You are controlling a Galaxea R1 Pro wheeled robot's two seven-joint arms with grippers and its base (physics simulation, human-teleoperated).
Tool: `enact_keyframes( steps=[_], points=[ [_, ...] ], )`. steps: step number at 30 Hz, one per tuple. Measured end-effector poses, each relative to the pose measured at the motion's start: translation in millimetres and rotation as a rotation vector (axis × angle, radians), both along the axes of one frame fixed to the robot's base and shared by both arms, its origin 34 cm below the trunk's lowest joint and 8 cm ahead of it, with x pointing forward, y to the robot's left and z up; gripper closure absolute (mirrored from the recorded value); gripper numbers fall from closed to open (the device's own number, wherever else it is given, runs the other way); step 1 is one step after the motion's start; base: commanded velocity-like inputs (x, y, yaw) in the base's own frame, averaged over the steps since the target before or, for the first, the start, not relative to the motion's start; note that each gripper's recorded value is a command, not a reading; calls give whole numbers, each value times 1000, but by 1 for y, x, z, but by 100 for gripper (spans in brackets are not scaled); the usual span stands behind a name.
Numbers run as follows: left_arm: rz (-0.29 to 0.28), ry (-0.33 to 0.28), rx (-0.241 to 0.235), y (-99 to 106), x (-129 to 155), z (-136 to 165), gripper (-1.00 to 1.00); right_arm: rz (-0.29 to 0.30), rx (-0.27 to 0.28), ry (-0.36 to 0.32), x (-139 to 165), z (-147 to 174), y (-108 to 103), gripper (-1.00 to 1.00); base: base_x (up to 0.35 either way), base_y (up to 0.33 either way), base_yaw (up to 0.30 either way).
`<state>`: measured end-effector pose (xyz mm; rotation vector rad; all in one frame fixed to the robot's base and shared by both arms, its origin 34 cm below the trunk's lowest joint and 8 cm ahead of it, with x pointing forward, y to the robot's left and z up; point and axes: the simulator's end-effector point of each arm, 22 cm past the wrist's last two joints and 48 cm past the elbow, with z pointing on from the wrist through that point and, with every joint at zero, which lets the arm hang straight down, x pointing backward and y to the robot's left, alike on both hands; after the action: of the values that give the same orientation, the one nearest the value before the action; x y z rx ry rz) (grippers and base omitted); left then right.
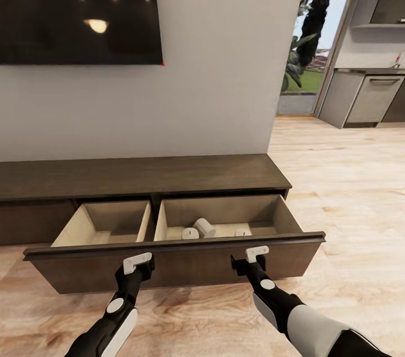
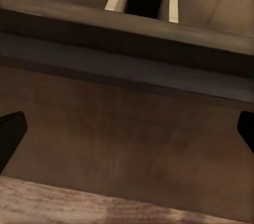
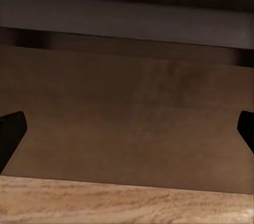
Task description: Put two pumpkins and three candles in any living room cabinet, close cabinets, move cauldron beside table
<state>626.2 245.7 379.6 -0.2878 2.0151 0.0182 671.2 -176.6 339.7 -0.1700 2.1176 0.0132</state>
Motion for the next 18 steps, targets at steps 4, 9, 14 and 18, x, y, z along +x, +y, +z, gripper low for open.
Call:
enact_keyframes(
  steps=[4, 9, 14, 18],
  points=[
    [1, 0, -1, 0, 0, 0, -100, 0, 0, 0, 0, 0, 0, -100, 0, 0, 0],
    [1, 8, -1, 0, -1, -5, -100, -1, 0, 8, -1, -5, 0, -100, 0, 0, 0],
    [1, 29, -2, 0, -4, -16, -100, -1, 0, 29, -5, -18, 0, -100, 0, 0, 0],
    [0, 45, -1, 0, -6, -26, -100, -1, 0, 45, -8, -28, 0, -100, 0, 0, 0]
  ],
)
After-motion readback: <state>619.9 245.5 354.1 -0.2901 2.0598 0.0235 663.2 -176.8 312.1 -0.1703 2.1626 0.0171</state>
